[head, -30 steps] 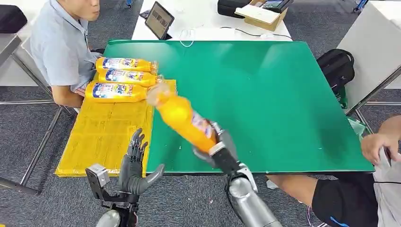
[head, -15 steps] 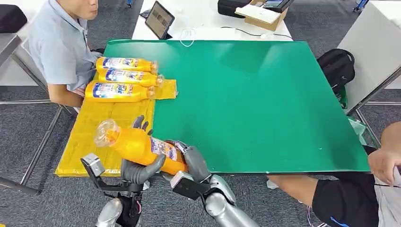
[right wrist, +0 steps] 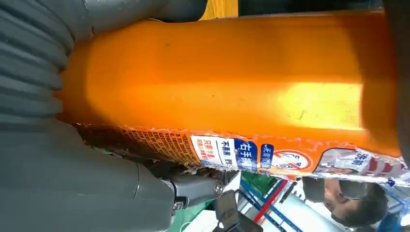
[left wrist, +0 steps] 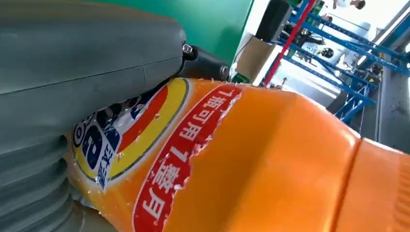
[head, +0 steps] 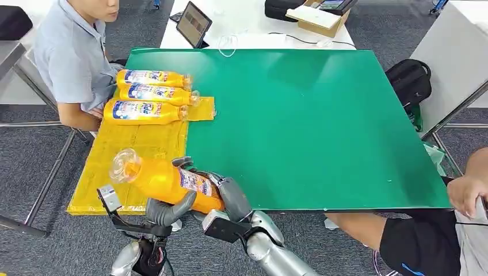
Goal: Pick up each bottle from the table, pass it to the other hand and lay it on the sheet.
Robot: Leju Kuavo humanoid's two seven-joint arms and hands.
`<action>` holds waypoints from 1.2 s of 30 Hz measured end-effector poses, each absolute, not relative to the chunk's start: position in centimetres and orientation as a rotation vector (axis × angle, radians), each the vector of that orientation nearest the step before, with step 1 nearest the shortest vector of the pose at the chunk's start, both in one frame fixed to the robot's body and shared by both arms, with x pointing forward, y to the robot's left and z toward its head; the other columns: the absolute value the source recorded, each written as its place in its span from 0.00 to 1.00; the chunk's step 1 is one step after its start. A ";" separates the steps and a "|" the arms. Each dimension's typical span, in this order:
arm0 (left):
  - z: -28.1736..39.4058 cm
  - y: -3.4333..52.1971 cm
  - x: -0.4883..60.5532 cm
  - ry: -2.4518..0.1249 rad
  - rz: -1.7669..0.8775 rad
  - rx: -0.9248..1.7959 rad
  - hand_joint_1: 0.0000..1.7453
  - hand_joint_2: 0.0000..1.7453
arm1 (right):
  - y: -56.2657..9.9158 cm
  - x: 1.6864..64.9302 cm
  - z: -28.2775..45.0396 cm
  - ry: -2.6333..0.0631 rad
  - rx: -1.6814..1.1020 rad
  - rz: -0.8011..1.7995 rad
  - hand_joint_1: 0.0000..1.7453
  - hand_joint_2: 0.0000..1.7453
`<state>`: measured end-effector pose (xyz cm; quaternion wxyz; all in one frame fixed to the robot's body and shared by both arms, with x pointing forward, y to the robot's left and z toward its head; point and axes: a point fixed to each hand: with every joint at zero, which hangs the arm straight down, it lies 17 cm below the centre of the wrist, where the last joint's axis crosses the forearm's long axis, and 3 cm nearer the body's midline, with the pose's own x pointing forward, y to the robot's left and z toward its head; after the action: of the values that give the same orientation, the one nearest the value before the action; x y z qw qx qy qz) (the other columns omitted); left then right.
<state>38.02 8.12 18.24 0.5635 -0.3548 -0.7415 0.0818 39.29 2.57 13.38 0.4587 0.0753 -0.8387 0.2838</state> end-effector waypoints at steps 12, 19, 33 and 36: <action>17.5 10.5 40.1 -1.735 0.281 -0.732 1.00 1.00 | 2.4 37.8 13.1 -2.148 -0.008 0.763 0.00 0.00; 15.3 15.5 45.0 -1.758 0.324 -0.341 1.00 1.00 | 2.4 34.9 18.5 -2.391 -0.214 0.733 0.00 0.00; 17.5 17.7 52.4 -1.917 -0.475 0.511 1.00 1.00 | -3.7 32.5 32.6 -2.676 -0.394 0.310 0.00 0.00; 16.4 15.3 53.9 -1.863 -0.778 0.594 1.00 1.00 | -4.3 32.6 33.1 -2.673 -0.374 0.258 0.00 0.00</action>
<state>53.89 15.35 16.37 0.4957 0.2451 -0.7688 -0.3211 32.60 -4.30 33.07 0.2137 -0.1349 -0.9631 0.0929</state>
